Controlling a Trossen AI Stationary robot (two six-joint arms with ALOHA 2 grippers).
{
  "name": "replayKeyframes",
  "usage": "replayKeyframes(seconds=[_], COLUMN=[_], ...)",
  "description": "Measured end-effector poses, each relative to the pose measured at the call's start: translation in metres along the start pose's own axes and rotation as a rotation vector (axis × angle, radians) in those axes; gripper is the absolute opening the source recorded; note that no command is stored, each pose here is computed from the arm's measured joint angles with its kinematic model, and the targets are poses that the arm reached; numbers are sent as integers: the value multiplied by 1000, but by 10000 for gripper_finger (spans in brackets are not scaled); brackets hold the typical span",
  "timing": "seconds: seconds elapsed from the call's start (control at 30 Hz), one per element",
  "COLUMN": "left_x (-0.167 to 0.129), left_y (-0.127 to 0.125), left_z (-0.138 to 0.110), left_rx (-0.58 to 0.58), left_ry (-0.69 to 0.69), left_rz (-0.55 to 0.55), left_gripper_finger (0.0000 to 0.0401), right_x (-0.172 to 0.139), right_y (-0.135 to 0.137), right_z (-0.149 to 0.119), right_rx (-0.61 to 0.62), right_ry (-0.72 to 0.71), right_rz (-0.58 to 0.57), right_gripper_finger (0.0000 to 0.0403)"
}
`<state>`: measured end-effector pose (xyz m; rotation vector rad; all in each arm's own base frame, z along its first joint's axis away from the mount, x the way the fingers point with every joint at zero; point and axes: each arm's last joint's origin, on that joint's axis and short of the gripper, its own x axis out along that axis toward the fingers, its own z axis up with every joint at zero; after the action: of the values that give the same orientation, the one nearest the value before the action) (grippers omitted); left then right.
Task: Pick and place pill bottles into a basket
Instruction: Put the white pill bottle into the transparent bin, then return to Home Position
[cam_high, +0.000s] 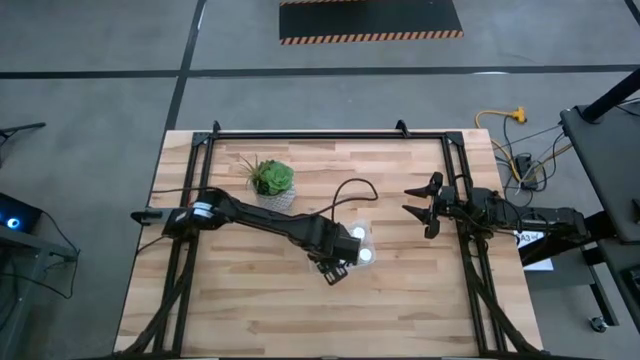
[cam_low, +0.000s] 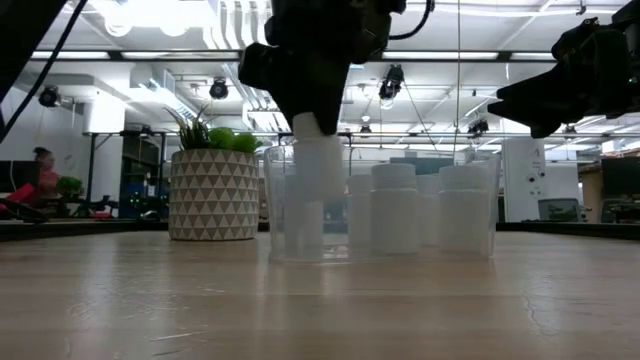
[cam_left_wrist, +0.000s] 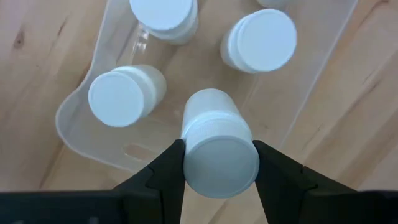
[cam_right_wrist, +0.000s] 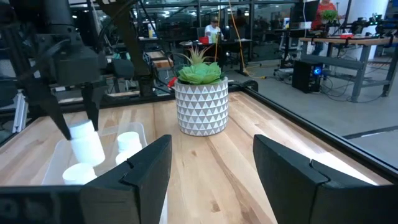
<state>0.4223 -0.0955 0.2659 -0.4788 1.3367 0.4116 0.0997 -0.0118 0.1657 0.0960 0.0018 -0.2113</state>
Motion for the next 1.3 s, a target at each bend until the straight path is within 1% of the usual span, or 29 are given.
replayKeyframes(seconds=[0.17, 0.23, 0.43, 0.6, 0.8, 0.9, 1.07, 1.17, 1.23, 1.3], left_x=[11, 17, 31, 36, 40, 40, 34, 22, 10, -4], left_y=[-2, -2, 0, 1, 1, 1, -1, -3, -6, -8], left_z=[0, -2, -6, -8, -9, -9, -7, -5, -2, -1], left_rx=[-5, -22, -22, -22, -23, -23, -17, 0, 55, 137], left_ry=[-20, -4, 43, 59, 72, 77, 61, 23, -41, -124], left_rz=[-20, -13, -3, -1, -16, -18, -38, -68, -107, -143], left_gripper_finger=[143, 143, 143, 144, 192, 202, 205, 206, 206, 206], right_x=[0, 0, 0, 0, 0, 0, 0, 0, 0, 0], right_y=[0, 0, 0, 0, 0, 0, 0, 0, 0, 0], right_z=[0, 0, 0, 0, 0, 0, 0, 0, 0, 0], right_rx=[0, 0, 0, 0, 0, 0, 0, 0, 0, 0], right_ry=[0, 0, 0, 0, 0, 0, 0, 0, 0, 0], right_rz=[0, 0, 0, 0, 0, 0, 0, 0, 1, 1], right_gripper_finger=[215, 215, 215, 215, 215, 215, 215, 215, 215, 215])
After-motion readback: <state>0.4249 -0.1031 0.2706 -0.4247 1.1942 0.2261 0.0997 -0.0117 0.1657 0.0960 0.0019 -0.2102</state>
